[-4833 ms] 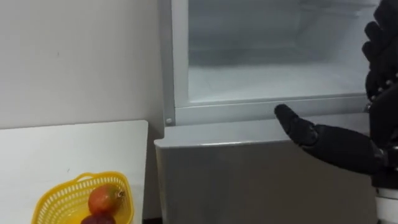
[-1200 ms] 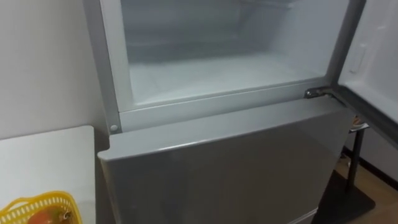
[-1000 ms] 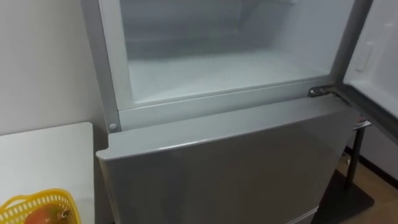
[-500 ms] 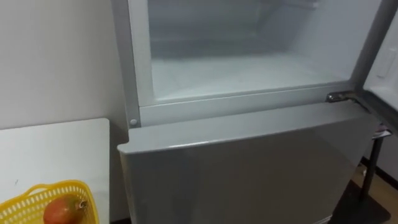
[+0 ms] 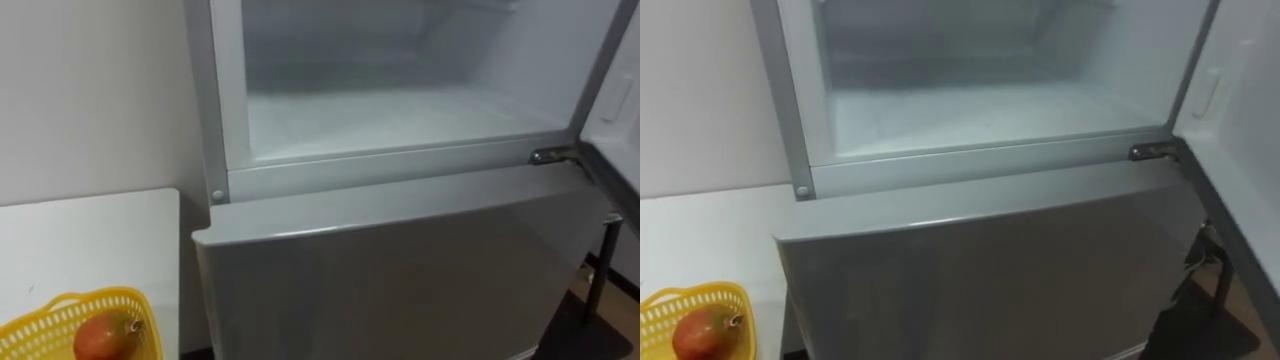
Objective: Retrieve from the upper fridge
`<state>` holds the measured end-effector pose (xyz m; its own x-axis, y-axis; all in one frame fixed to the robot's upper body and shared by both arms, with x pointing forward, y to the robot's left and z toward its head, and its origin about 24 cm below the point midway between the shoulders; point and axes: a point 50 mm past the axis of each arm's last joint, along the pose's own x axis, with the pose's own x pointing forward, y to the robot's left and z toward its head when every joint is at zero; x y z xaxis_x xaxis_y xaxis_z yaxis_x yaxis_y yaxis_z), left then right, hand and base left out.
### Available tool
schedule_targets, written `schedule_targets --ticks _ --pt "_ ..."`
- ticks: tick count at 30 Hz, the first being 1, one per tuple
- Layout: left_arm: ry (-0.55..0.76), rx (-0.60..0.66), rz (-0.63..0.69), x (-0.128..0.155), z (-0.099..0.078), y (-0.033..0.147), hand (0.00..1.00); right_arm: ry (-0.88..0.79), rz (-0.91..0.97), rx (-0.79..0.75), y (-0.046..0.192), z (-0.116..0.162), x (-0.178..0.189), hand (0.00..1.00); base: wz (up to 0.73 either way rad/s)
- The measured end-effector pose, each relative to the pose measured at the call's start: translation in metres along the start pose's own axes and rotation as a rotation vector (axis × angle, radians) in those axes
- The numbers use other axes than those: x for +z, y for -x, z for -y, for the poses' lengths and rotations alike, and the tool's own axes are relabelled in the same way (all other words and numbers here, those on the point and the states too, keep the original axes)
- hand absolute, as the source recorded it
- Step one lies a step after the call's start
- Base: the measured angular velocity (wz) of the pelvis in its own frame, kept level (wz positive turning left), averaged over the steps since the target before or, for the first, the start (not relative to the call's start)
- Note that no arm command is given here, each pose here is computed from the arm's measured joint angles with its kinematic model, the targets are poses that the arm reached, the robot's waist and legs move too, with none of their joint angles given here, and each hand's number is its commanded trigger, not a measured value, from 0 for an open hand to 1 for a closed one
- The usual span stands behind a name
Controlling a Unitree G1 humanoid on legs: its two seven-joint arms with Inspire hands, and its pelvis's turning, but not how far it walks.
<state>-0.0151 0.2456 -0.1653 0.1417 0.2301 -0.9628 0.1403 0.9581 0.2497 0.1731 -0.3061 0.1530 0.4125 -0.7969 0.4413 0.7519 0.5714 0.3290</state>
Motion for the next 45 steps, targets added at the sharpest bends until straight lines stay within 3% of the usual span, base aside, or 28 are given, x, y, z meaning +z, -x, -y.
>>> schedule_targets --ticks 15,26,45 --pt "-0.007 -0.013 -0.036 -0.01 0.004 0.001 0.0 0.085 0.136 0.356 0.001 -0.051 0.009 0.0 0.05" --pt "-0.005 -0.081 -0.015 -0.004 0.004 0.001 0.0 0.019 0.178 0.604 -0.002 -0.099 0.018 0.0 0.13" --pt "-0.002 -0.073 -0.085 -0.014 0.003 0.002 0.0 0.212 0.038 0.772 -0.006 -0.093 -0.031 0.0 0.01"
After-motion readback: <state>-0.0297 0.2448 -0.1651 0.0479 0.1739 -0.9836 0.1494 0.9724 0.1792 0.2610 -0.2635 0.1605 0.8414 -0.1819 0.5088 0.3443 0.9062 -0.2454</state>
